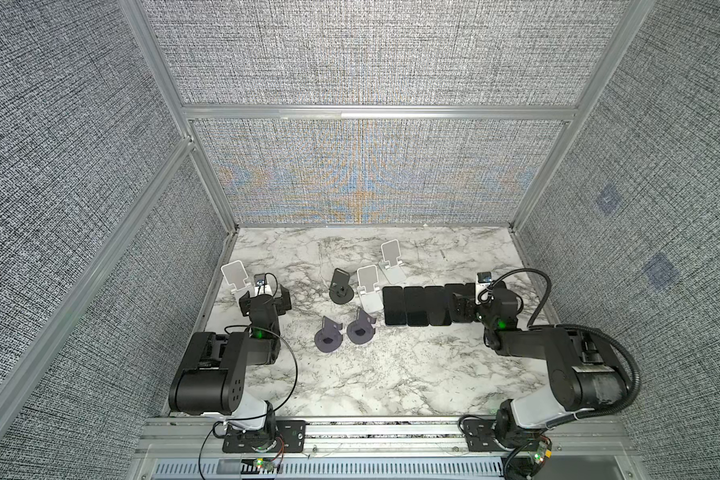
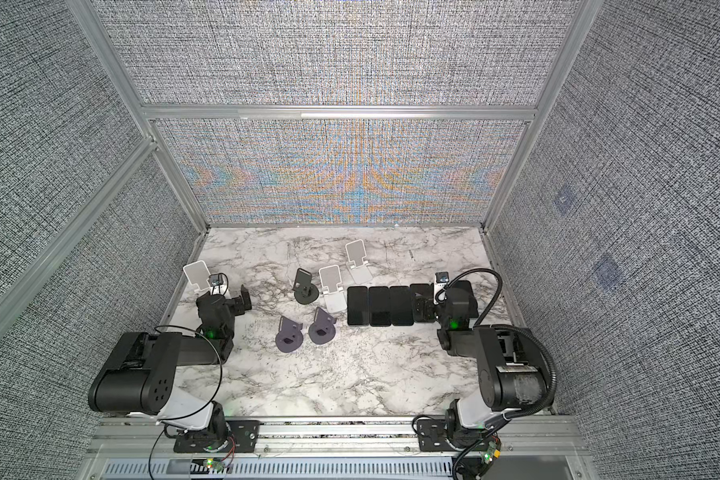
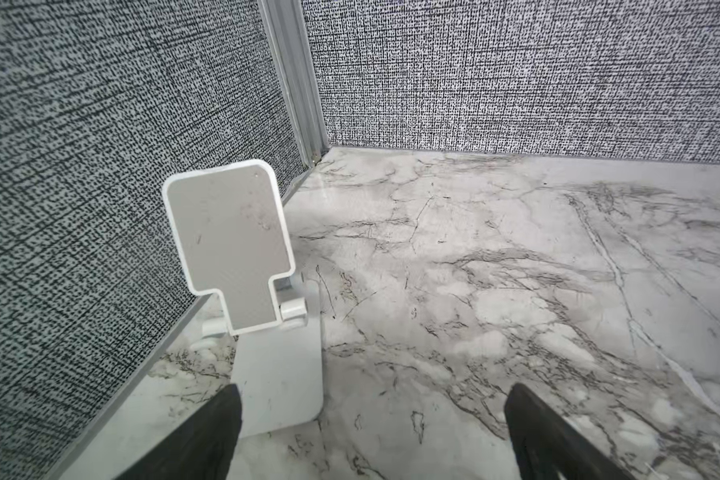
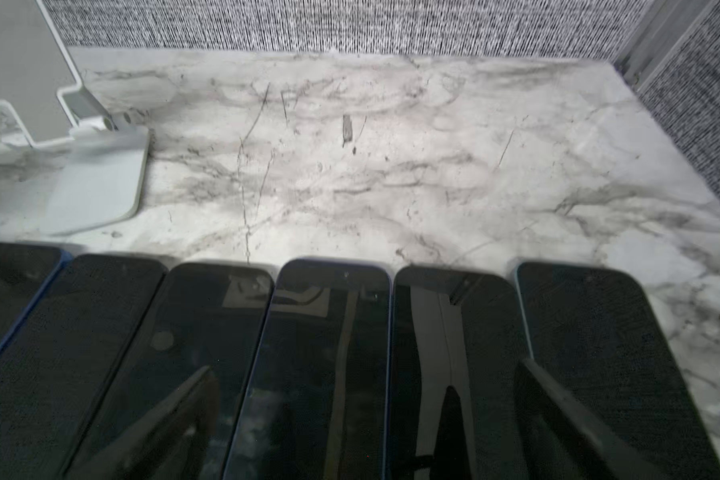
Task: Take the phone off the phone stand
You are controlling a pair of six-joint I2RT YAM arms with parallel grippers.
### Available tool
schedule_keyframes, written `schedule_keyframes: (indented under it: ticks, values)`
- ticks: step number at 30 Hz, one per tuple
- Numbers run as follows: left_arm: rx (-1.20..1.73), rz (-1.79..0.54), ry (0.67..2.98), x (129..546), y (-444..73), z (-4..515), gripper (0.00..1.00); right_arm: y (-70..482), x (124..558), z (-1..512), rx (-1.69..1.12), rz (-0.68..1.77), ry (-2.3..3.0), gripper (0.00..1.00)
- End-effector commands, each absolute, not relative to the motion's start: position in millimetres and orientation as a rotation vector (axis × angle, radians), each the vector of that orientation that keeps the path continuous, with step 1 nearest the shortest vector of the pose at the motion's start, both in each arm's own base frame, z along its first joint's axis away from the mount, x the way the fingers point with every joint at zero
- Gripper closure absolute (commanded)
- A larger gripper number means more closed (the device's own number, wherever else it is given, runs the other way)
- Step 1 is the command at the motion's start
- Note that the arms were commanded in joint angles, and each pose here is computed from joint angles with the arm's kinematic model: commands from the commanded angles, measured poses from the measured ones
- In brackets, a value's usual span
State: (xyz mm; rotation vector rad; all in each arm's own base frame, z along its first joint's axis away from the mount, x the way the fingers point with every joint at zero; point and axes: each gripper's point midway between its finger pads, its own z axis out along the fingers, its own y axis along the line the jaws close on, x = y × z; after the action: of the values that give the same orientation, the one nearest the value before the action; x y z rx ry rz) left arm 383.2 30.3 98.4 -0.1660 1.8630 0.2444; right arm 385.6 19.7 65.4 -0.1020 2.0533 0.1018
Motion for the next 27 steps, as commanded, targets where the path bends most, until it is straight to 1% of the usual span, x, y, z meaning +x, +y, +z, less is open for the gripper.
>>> schedule_keyframes:
  ticks: [1,27]
  values:
    - [-0.167,0.222,1.840,385.5,28.1,103.8,0.01,21.1,395.6,88.5,-0.114,0.106,1.965,0.01]
    - [-0.171,0.218,1.847,386.1,29.2,102.9,0.01,21.6,396.6,88.5,-0.109,0.096,1.943,0.01]
